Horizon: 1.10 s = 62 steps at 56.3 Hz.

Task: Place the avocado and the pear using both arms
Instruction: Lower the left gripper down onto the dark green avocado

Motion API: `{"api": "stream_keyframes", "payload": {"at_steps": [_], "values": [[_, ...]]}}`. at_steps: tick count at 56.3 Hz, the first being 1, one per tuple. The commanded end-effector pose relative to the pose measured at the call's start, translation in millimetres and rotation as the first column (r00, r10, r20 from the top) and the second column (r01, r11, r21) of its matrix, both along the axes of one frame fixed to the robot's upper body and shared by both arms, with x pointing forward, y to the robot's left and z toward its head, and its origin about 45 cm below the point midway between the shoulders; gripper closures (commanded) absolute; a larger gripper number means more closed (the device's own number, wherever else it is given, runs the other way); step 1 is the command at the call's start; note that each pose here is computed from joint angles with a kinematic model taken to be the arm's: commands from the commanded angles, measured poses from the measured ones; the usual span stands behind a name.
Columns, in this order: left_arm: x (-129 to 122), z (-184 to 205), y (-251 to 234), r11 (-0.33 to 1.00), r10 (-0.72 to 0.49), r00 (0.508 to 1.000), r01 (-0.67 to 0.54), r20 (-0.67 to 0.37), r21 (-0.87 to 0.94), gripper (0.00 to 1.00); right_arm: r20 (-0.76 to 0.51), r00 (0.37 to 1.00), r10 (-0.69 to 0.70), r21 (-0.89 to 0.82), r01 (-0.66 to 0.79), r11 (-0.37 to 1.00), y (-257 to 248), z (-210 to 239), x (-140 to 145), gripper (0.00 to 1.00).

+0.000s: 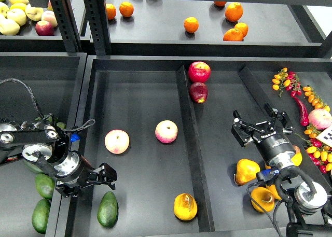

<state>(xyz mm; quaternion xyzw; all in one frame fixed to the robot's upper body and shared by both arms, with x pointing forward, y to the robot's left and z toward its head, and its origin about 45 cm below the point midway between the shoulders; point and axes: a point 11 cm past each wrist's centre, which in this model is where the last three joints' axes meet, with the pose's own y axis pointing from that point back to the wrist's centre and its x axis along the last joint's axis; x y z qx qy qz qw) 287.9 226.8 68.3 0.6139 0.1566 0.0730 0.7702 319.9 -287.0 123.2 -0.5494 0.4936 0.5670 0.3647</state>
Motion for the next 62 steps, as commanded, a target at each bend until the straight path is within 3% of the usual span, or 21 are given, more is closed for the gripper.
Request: {"api": "stream_keyframes", "payload": {"at_steps": [1, 30, 49, 62], "values": [[3, -4, -10, 1.0, -0.013, 1.0, 0.013, 0.004, 0.001, 0.0, 0.0, 1.0, -0.001, 0.0, 0.001, 1.0, 0, 0, 0, 0.0], [8, -14, -15, 0.999, -0.02, 1.0, 0.02, 0.017, 0.035, 0.0, 0.003, 1.0, 0.0, 0.0, 0.0, 1.0, 0, 1, 1, 0.0], [-16, -33, -7, 0.998, -0.025, 0.999, 0.028, -0.041, 0.057, 0.0, 0.007, 1.0, 0.002, 0.0, -0.002, 1.0, 1, 3, 3, 0.0], [-14, -38, -14, 0.997, -0.036, 0.999, 0.038, -0.034, 0.068, 0.0, 0.001, 1.0, 0.002, 0.0, -0.002, 1.0, 1, 1, 2, 0.0]]}}
